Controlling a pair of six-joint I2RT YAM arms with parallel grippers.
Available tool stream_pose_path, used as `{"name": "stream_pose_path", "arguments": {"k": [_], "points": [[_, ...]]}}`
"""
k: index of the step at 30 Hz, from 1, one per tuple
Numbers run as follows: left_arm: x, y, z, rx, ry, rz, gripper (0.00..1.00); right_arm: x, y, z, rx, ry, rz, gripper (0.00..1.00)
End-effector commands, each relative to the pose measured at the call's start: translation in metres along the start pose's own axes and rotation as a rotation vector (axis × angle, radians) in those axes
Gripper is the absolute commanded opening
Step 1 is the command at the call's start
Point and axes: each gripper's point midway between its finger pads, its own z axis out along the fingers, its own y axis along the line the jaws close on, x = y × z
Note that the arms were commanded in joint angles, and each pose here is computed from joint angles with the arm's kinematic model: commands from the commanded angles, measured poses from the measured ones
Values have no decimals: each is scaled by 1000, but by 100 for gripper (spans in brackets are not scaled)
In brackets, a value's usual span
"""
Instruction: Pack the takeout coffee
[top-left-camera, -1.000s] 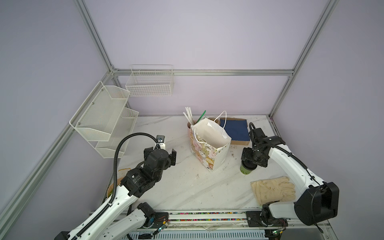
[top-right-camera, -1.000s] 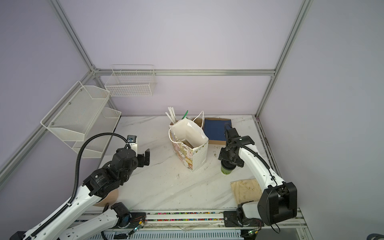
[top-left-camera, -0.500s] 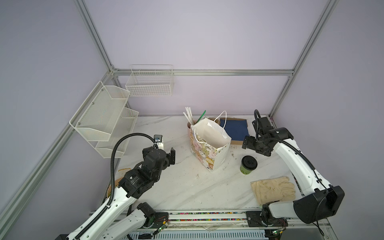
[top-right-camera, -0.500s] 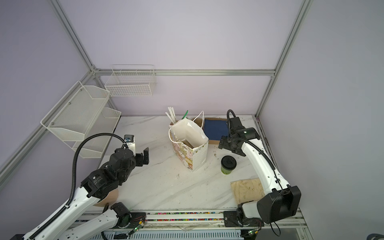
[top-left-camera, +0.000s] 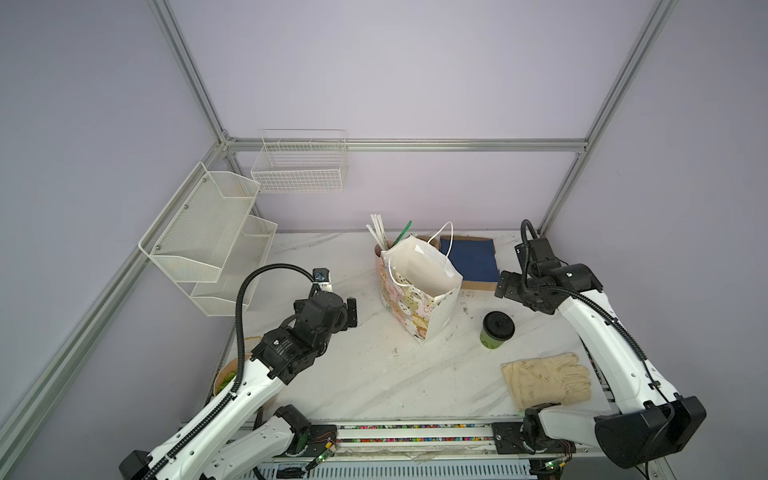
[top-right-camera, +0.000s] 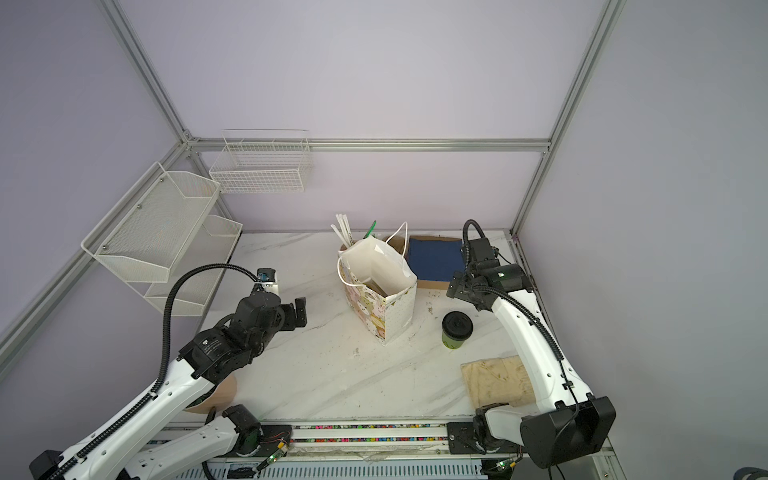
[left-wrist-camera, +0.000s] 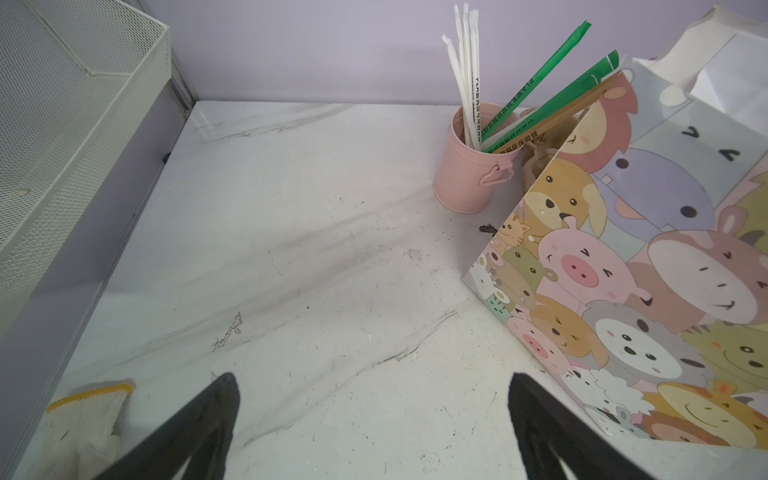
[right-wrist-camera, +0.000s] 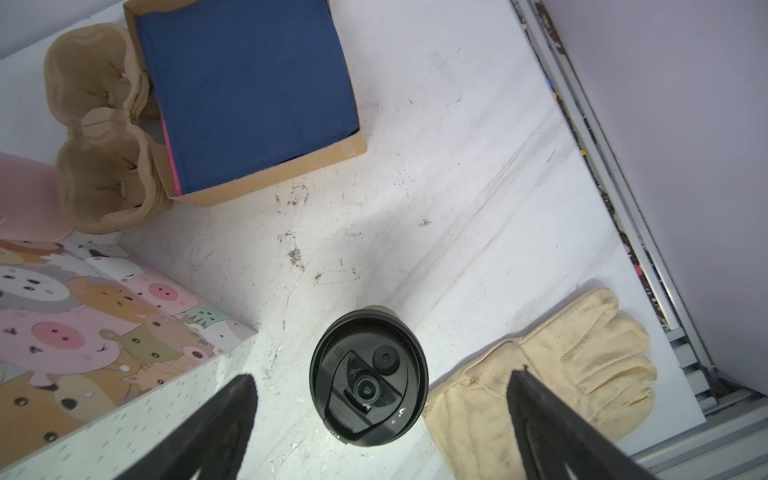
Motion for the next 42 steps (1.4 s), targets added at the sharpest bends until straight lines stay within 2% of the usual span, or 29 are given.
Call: {"name": "stream_pose_path", "arguments": {"k": [1, 5, 7, 11, 18, 20, 25, 35, 42], "points": [[-48, -5, -22, 39, -92, -73, 100, 16, 3, -6, -54, 58, -14, 97], [-46, 4, -18, -15, -93, -55, 100, 39, -11, 0, 8, 153, -44, 97], [-44, 6, -16, -20, -94, -55, 100, 52, -6, 1, -33, 205, -47, 97], [-39, 4, -15, 6, -94, -40, 100, 62, 0, -2, -65, 263, -64, 97], [-29, 1, -12, 37, -83, -22, 100, 76, 4, 3, -24, 360, -103, 96], [-29, 0, -13, 44, -81, -18, 100, 71, 4, 5, 5, 349, -110, 96], [-27, 0, -13, 44, -79, -8, 100, 87, 12, 18, -2, 453, -79, 96], [-25, 1, -12, 36, -70, 10, 100, 91, 15, 25, 36, 525, -59, 95], [-23, 3, -10, 24, -64, 19, 100, 79, 12, 33, 86, 492, -58, 94]]}}
